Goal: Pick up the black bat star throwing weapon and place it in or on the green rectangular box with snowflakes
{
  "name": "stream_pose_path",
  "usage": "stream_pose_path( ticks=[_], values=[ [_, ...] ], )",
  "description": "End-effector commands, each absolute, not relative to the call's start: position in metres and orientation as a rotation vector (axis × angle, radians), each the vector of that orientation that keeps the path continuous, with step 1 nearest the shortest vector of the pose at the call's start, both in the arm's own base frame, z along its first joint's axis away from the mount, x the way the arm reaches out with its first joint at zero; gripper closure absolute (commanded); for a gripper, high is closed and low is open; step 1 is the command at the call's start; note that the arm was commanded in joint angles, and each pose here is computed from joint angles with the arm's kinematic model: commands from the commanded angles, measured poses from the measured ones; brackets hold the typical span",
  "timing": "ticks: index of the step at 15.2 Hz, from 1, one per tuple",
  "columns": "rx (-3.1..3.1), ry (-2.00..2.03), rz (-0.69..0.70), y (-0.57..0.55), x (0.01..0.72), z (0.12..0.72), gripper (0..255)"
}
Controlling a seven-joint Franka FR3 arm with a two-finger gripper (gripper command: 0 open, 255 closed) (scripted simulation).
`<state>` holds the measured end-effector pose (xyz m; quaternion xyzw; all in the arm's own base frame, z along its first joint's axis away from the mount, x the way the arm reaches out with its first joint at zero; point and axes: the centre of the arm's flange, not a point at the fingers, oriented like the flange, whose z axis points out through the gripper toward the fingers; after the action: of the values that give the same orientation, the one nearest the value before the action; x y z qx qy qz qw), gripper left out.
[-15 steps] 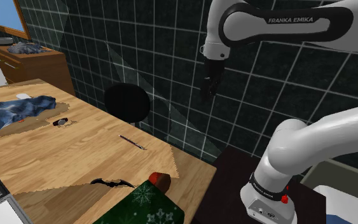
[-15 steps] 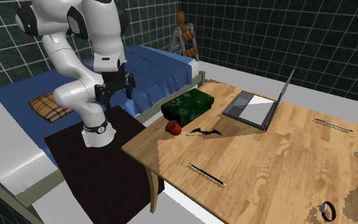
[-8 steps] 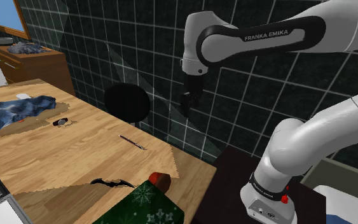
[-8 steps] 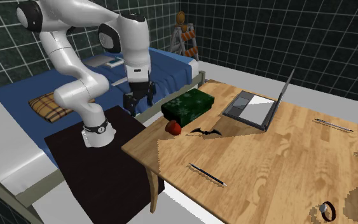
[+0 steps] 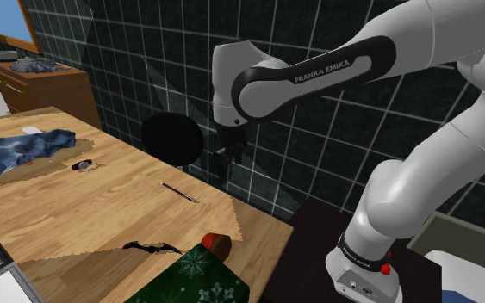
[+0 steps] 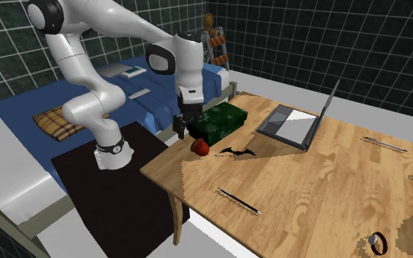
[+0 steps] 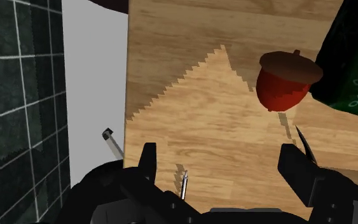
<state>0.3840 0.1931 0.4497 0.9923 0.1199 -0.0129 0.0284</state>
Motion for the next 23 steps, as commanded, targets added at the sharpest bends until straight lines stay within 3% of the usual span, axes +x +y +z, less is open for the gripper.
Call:
stream_pose_path(
  ticks=[1,23],
  values=[
    [3.057,0.391,-0.036,0.215,0.395,0.432,0],
    [2.979,0.594,-0.012,0.433,0.46,0.281,0]
  ],
)
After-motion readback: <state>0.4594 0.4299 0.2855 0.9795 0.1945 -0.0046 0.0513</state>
